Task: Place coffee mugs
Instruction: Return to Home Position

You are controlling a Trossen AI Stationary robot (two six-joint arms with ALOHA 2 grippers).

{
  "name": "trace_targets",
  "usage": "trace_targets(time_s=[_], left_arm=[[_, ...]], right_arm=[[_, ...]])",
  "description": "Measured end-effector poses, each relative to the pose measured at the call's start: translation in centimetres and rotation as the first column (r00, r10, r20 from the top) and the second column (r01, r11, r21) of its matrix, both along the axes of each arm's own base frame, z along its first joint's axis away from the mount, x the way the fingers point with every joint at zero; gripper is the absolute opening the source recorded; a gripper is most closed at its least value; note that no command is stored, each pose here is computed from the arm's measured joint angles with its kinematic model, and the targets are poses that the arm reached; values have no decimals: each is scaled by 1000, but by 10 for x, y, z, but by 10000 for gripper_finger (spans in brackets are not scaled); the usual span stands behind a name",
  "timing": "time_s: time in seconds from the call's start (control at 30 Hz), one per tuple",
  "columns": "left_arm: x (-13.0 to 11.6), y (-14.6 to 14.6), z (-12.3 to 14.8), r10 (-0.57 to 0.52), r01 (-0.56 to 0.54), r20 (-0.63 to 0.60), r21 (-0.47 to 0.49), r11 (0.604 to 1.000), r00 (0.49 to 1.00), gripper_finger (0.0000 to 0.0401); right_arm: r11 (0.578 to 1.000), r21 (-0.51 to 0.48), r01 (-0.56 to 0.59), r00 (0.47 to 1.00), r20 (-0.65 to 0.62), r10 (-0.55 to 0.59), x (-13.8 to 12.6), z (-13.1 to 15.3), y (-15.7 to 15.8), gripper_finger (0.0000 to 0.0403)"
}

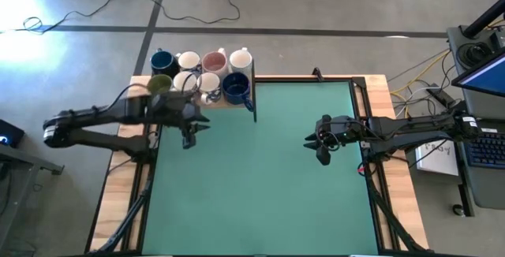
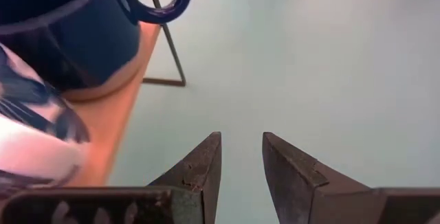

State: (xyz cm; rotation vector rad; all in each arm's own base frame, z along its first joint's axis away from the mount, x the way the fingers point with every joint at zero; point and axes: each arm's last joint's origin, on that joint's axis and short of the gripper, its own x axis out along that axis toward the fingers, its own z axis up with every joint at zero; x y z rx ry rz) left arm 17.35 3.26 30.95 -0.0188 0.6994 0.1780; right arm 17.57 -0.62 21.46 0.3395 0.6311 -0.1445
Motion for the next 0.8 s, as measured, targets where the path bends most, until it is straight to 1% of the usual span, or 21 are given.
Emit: trace_targets(time_s=[0.17,0.3,0.43,0.53,0.67,0.8], left_arm=[[-15,-4,-43,-4,2,134,17,1000,991,89],[-23,-5,-72,18,-18,226,-1,1000,974,89],[-30,-7,-94,23,-22,297,-9,1000,955,89],[-35,-8,-106,30,-24,333,-20,999,943,89],[-40,-9,-121,29,-22,335,-25,999,942,89],[-44,-10,-132,49,-32,343,-54,998,938,89]], right_arm=[[1000,0,0,1000,0,0,0,0,0,123],[1000,0,0,1000,0,0,0,0,0,123],[1000,0,0,1000,0,0,0,0,0,123],[1000,0,0,1000,0,0,0,0,0,123],[1000,0,0,1000,0,0,0,0,0,123],[1000,0,0,1000,0,0,0,0,0,123]])
